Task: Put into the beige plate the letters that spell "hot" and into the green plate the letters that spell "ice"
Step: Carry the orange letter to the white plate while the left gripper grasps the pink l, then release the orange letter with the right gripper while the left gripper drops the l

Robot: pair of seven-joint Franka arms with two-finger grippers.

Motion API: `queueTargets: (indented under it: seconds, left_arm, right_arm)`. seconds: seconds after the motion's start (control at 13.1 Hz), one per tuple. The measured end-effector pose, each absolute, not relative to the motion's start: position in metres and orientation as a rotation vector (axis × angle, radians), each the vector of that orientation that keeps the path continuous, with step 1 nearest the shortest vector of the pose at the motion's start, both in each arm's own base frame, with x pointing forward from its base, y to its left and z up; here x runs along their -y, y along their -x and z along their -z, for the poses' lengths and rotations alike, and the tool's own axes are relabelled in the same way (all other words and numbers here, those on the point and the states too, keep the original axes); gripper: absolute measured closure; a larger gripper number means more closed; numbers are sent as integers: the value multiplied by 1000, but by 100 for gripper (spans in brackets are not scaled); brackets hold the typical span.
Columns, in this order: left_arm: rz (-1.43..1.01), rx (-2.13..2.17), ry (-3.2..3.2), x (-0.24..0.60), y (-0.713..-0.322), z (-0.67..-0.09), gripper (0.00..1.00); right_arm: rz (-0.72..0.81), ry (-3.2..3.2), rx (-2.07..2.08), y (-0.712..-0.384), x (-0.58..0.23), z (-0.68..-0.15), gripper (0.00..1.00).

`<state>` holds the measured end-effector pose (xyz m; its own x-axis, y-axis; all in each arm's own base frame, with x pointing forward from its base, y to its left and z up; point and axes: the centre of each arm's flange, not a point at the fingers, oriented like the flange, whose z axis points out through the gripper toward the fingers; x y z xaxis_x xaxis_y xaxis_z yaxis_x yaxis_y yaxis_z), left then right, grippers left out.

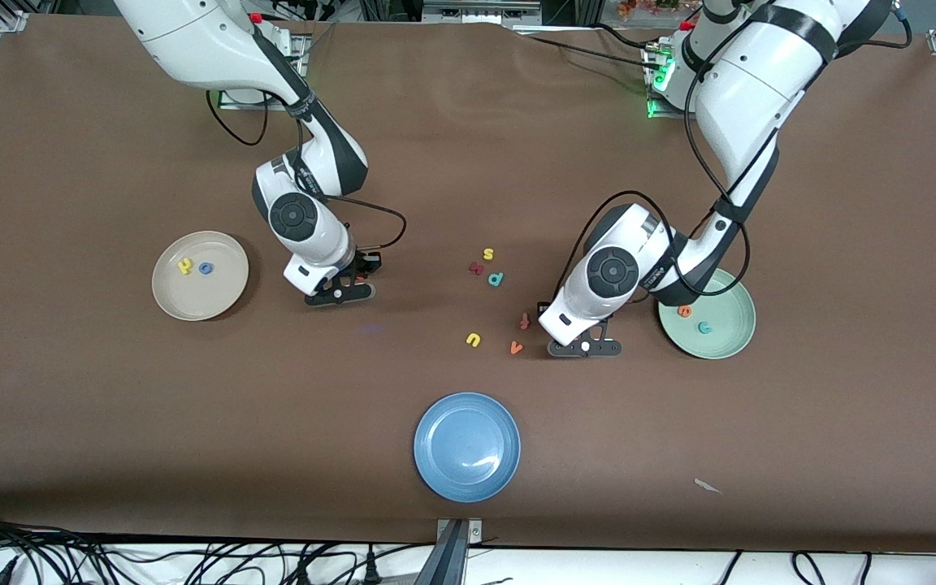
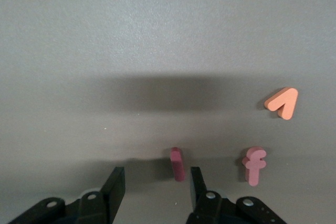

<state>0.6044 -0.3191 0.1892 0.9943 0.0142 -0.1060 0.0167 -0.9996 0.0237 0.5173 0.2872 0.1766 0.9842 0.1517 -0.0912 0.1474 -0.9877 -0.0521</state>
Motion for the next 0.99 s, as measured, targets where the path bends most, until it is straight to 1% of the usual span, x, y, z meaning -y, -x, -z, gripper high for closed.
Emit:
queueTargets:
  seconds: [0.15, 0.23, 0.3, 0.46, 0.53, 0.61, 0.76, 0.84, 0.99]
  left_arm:
    - [190, -22, -3114, 320, -602, -179, 45]
    - [201, -21, -3115, 320, -600, -174, 48]
    - [208, -21, -3115, 320, -599, -171, 48]
    - [204, -21, -3114, 320, -600, -172, 52]
    - [204, -21, -3114, 320, -601, -172, 52]
    - [202, -22, -3114, 320, -601, -173, 60]
    - [199, -23, -3114, 320, -602, -174, 86]
    - [198, -23, -3113, 320, -602, -174, 91]
    - [190, -32, -3111, 319, -605, -176, 91]
  right_arm:
    - [-147, 3084, 233, -517, -287, -177, 81]
    - [-146, 3084, 232, -518, -287, -177, 81]
    - [-144, 3084, 230, -519, -287, -178, 81]
    - [-154, 3104, 198, -529, -275, -186, 81]
    - [-175, 3123, 168, -538, -263, -198, 81]
    - [-202, 3145, 133, -546, -249, -215, 81]
    - [-259, 3186, 46, -559, -212, -251, 81]
    - [-288, 3201, 10, -562, -191, -263, 81]
    - [-357, 3221, -26, -568, -147, -273, 81]
